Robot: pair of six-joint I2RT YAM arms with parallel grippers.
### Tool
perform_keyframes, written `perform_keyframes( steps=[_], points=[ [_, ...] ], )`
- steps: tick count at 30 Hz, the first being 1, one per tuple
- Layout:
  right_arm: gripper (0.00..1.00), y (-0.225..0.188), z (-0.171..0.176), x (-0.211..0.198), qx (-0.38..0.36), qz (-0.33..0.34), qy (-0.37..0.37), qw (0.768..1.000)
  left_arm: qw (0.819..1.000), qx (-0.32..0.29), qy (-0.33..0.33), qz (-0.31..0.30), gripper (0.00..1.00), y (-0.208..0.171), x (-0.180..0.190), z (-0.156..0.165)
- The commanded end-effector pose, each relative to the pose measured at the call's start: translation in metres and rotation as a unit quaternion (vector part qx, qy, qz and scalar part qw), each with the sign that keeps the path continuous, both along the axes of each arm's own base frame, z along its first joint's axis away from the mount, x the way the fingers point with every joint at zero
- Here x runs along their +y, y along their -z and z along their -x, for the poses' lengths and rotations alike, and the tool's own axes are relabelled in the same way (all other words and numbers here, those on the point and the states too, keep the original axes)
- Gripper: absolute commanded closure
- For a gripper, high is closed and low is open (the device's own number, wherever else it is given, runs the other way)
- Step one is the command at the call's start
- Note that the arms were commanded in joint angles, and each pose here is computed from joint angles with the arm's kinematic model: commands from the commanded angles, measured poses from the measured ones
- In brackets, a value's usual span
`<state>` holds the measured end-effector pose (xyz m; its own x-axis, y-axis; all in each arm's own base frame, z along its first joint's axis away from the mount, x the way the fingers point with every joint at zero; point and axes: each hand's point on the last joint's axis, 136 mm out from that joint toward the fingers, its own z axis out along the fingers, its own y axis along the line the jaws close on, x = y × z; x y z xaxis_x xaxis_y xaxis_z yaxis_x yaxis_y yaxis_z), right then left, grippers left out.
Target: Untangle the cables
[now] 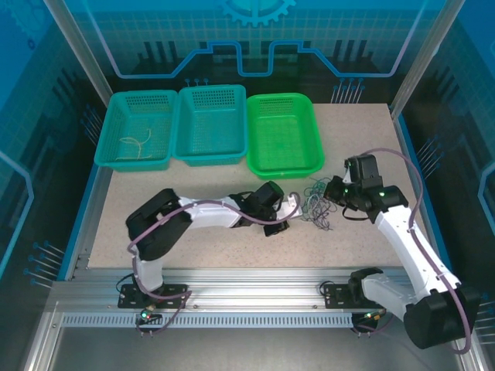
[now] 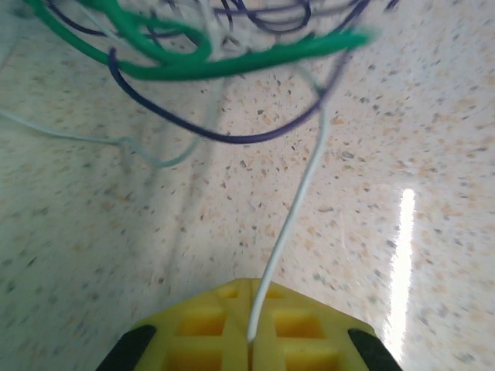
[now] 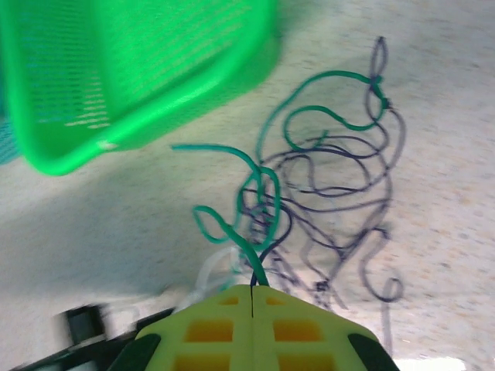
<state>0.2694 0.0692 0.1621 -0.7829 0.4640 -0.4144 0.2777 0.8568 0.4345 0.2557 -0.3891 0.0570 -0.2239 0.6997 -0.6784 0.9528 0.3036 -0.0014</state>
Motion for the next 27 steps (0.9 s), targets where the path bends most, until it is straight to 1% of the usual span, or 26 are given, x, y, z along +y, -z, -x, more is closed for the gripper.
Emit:
perform_keyframes(
  steps=[1,2,4,7,9,10,12,15,18,20,22,24,25,27],
  points=[
    [1.00,0.039,0.019,-0.041,0.054,0.022,0.117,0.991,0.992,-0.025,-0.072,0.101,1.00,-0.078,0.009,-0.016],
    [1.00,0.047,0.024,-0.051,0.064,0.022,0.146,0.987,0.988,-0.024,-0.094,0.121,1.00,-0.092,0.018,-0.020],
    [1.00,0.062,0.036,-0.076,0.077,0.015,0.217,0.973,0.974,-0.012,-0.160,0.158,1.00,-0.113,0.050,-0.033],
    [1.00,0.071,0.048,-0.107,0.069,-0.001,0.296,0.953,0.953,0.005,-0.245,0.180,1.00,-0.128,0.099,-0.046],
    [1.00,0.069,0.050,-0.119,0.058,0.002,0.319,0.946,0.944,0.006,-0.276,0.179,1.00,-0.131,0.120,-0.047],
    [1.00,0.065,0.046,-0.119,0.048,0.004,0.311,0.949,0.942,0.007,-0.284,0.178,1.00,-0.133,0.126,-0.045],
    [1.00,0.057,0.032,-0.108,0.026,0.001,0.263,0.964,0.940,0.013,-0.288,0.183,1.00,-0.138,0.128,-0.042],
    [1.00,0.061,0.023,-0.081,0.033,0.022,0.197,0.980,0.934,0.026,-0.297,0.197,1.00,-0.141,0.124,-0.045],
    [0.84,0.067,0.023,-0.065,0.058,0.069,0.146,0.985,0.929,0.029,-0.305,0.206,1.00,-0.144,0.118,-0.054],
    [0.74,0.062,0.026,-0.064,0.068,0.085,0.131,0.985,0.929,0.035,-0.300,0.212,1.00,-0.147,0.113,-0.057],
    [0.63,0.042,0.020,-0.055,0.039,0.090,0.086,0.991,0.931,0.040,-0.290,0.218,1.00,-0.151,0.107,-0.056],
    [0.53,0.020,0.011,-0.032,-0.010,0.086,0.010,0.996,0.932,0.040,-0.284,0.219,1.00,-0.153,0.104,-0.057],
    [0.50,0.011,0.009,-0.014,-0.032,0.080,-0.040,0.995,0.933,0.039,-0.283,0.218,1.00,-0.153,0.104,-0.057],
    [0.46,0.003,0.009,0.014,-0.044,0.081,-0.105,0.990,0.934,0.038,-0.280,0.217,1.00,-0.155,0.103,-0.058]
  ],
)
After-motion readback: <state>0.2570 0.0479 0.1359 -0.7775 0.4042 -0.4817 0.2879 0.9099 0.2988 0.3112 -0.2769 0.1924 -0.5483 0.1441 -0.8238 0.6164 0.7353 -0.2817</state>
